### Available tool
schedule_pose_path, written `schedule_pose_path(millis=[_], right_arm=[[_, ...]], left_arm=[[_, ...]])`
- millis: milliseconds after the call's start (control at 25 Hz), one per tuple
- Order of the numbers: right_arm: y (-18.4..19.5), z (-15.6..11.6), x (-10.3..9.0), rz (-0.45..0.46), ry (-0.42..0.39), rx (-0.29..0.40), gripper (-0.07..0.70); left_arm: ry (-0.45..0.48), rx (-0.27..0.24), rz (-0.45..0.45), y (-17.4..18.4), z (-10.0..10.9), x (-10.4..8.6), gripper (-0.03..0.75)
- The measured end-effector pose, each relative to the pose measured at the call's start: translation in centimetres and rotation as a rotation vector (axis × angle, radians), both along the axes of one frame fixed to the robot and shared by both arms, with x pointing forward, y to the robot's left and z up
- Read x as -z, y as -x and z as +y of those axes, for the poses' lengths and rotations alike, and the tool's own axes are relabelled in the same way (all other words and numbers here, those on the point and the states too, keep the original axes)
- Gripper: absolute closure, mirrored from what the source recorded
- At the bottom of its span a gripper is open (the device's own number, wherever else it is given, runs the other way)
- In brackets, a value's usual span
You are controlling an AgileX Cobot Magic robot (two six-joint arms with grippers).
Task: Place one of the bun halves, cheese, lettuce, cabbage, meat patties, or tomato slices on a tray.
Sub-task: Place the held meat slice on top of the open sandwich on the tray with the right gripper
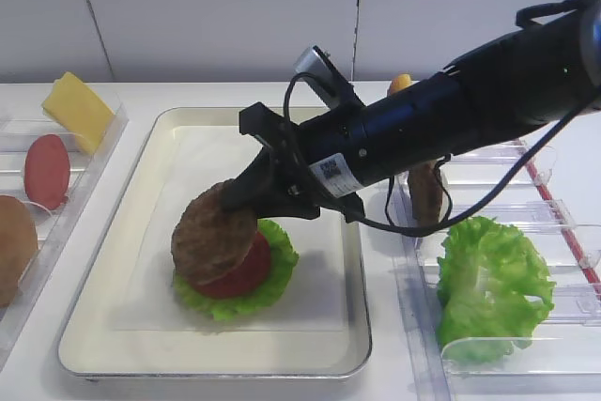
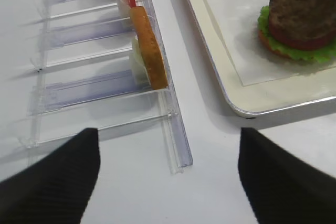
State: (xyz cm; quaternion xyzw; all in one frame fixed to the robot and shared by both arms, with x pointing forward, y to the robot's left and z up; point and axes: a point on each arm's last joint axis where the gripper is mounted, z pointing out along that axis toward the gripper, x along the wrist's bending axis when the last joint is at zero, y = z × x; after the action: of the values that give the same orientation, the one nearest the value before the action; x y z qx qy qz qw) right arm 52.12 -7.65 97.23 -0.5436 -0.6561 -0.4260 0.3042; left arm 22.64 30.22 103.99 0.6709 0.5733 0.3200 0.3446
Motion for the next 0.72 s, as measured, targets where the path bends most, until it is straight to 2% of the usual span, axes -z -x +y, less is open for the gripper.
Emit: schedule_pose_path(millis=[720], right_arm=[[-0.4, -0.2, 1.5, 0.01, 0.051, 0.0, 0.458]], left_arm=[[0.0, 0.0, 0.0, 0.0, 0.0, 0.0, 0.204]])
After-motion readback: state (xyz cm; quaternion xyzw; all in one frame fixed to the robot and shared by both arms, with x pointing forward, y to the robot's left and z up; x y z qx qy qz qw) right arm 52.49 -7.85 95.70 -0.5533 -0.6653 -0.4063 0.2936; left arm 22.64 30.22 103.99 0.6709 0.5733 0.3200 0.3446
